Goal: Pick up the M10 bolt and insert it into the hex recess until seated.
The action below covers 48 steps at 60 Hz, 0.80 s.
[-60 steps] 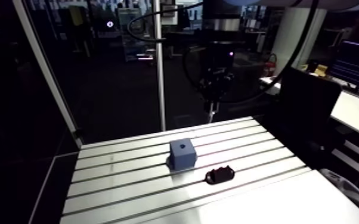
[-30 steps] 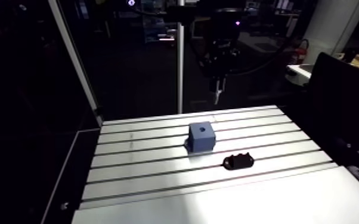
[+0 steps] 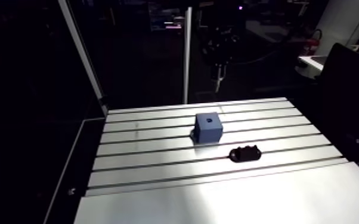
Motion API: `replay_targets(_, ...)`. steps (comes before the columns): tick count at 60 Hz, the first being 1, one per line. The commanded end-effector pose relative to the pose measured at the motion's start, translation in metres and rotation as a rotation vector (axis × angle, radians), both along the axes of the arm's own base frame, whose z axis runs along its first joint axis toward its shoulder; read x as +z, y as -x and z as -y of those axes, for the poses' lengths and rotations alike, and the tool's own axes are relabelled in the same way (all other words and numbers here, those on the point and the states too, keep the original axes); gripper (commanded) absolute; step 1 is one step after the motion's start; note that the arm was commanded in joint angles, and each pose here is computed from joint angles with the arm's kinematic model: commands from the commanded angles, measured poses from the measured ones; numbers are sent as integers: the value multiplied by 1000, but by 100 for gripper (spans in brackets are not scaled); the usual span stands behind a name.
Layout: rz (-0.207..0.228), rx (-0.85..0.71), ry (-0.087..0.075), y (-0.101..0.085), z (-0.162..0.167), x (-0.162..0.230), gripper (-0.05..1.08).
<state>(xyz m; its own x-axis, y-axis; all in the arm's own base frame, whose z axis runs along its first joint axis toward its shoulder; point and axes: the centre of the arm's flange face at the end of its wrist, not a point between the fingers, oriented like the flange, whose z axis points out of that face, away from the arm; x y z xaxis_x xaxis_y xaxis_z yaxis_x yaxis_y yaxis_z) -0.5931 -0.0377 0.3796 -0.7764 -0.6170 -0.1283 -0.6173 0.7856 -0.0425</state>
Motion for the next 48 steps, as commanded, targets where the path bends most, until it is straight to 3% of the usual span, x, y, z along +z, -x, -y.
replay_targets(1, 7, -12, 4, 7, -12, -14, 107)
replay_targets(34, 20, 2, 8, 10, -1, -27, 107)
replay_targets(48, 1, 7, 3, 11, 3, -38, 107)
